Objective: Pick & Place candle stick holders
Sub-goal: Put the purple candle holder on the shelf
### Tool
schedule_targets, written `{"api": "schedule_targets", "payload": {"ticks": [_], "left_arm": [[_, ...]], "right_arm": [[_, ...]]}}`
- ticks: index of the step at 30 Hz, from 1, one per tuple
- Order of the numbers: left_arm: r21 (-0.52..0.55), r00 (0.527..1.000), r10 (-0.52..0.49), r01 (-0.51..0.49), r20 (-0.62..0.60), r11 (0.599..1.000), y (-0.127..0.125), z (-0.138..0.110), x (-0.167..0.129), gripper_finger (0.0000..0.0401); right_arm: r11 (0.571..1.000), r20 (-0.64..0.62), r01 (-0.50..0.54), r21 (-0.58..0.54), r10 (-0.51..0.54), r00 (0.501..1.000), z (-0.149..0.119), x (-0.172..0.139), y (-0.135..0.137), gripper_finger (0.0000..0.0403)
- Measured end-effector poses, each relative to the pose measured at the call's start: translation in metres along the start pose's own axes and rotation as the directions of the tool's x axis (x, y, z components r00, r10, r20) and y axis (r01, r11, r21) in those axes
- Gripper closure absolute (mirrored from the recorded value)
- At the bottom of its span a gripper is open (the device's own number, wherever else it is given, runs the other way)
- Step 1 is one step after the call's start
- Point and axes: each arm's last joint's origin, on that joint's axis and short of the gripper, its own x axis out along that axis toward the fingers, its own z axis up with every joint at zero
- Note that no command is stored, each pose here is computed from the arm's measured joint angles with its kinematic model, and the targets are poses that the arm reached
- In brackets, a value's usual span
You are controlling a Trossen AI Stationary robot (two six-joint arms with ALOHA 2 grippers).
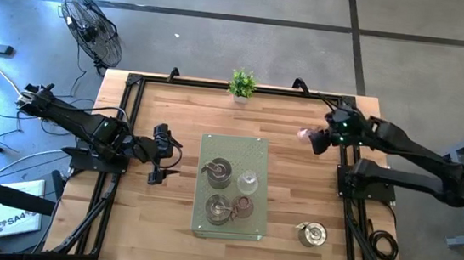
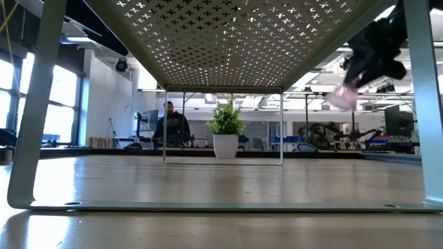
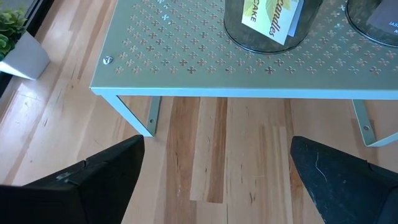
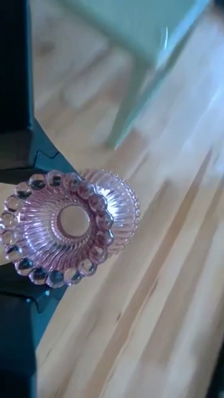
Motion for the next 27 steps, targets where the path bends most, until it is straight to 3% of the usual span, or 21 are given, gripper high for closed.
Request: {"api": "schedule_targets", "payload": {"ticks": [7, 14, 24, 27], "left_arm": [[-0.008, 1.000, 0.002, -0.002, 0.001, 1.000, 0.000, 0.000, 0.000, 0.0005], [-0.016, 1.000, 0.002, -0.002, 0.001, 1.000, 0.000, 0.000, 0.000, 0.0005], [-0.019, 1.000, 0.002, -0.002, 0.001, 1.000, 0.000, 0.000, 0.000, 0.0005], [-0.020, 1.000, 0.002, -0.002, 0.000, 1.000, 0.000, 0.000, 0.000, 0.0005]], "right_arm": [[0.988, 0.071, -0.127, -0.089, 0.133, 0.989, 0.008, -0.025, 0.033, 0.0265], [0.948, 0.074, -0.226, -0.223, 0.248, 0.966, 0.017, -0.035, 0.080, 0.0265], [0.864, -0.019, -0.279, -0.419, 0.298, 0.954, 0.025, -0.032, 0.176, 0.0265], [0.847, -0.058, -0.267, -0.459, 0.271, 0.961, 0.027, -0.028, 0.200, 0.0265]]}}
